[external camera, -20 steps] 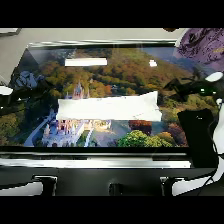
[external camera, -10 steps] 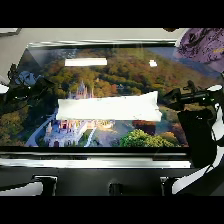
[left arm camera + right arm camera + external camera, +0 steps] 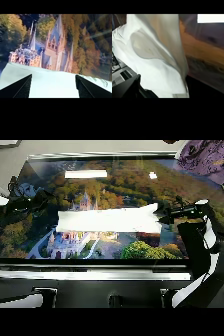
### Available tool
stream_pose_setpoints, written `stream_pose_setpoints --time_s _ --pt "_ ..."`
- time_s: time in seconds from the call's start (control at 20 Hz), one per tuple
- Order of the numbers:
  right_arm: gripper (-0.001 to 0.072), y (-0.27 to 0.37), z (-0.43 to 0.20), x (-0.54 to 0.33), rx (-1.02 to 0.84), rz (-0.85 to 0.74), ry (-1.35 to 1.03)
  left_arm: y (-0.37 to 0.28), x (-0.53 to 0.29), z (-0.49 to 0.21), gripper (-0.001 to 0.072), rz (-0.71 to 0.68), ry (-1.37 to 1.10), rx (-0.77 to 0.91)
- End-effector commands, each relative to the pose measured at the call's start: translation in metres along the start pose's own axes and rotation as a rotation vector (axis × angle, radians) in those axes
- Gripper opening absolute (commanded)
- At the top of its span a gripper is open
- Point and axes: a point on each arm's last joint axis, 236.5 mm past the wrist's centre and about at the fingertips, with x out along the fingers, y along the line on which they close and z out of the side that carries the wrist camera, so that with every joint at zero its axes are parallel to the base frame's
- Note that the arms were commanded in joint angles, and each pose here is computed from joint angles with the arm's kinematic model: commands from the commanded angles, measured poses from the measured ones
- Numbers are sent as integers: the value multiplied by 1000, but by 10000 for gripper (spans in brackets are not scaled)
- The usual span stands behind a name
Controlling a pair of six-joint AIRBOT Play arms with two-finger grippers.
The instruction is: Fold the clothes and pants, and hang the long-sleeved shirts on hangers.
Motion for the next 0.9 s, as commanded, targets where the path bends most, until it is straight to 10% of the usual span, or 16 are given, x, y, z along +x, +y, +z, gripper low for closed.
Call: stream_pose_setpoints --time_s 0.0,0.1,0.25,0.5,0.85 --pt "564 -3 -3 18 -23 -52 25 -2 1 -1 612 -3 3 1" --pt "433 -1 -4 26 -40 -71 29 -6 3 -4 612 -7 10 8" --pt "33 -2 -2 27 -58 -99 18 -18 8 -13 601 -21 30 29" --pt "33 3 -6 -19 -93 -291 -48 -54 33 -52 26 -63 118 76" --pt "33 93 -36 -112 -194 -378 -268 -153 117 -175 23 -220 289 16"
